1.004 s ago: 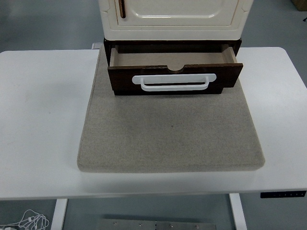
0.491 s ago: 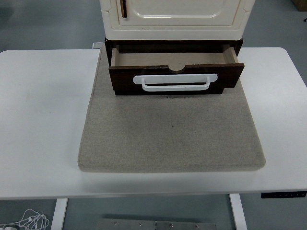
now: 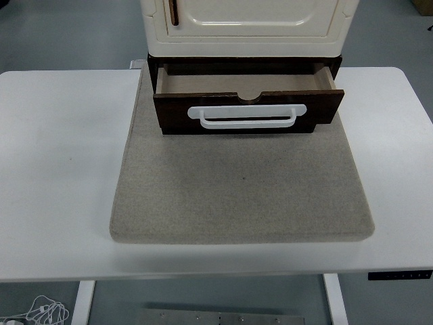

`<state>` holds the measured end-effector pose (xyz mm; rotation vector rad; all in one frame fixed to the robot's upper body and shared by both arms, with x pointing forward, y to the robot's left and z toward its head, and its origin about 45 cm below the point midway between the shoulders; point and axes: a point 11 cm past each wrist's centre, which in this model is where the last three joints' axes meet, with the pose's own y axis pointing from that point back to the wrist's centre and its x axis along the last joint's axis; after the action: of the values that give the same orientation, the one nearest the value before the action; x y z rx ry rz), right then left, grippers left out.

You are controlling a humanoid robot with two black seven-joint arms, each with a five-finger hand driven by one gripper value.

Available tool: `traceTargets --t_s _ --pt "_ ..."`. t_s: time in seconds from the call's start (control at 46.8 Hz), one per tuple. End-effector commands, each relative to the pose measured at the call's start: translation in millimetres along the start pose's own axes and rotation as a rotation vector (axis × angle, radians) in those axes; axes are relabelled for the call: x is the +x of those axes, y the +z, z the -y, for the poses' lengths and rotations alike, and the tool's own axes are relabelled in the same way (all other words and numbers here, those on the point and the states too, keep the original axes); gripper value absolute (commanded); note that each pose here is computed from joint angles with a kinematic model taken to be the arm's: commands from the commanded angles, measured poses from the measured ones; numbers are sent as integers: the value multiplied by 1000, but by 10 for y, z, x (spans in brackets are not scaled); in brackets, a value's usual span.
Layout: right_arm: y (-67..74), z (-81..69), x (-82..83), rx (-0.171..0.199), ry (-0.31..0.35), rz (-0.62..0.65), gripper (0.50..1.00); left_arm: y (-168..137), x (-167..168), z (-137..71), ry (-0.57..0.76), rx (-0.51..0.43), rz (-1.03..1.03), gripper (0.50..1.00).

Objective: Open the drawer under the combination cabinet

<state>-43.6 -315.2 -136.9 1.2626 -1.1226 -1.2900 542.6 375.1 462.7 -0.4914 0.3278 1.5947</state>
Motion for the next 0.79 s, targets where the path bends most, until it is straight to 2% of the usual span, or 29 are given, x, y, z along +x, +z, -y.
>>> traceTargets --t_s 0.0,0.171,0.385,0.769 --pt "1 0 0 0 0 0 926 -207 176 -40 -4 15 -37 1000" --pt "1 0 0 0 0 0 926 -544 396 -120 -15 65 -53 1000" --pt "1 0 0 0 0 0 926 -786 587 -201 3 102 -144 1000" --pt "1 0 0 0 0 0 926 -1393 513 -257 -8 195 -178 1000"
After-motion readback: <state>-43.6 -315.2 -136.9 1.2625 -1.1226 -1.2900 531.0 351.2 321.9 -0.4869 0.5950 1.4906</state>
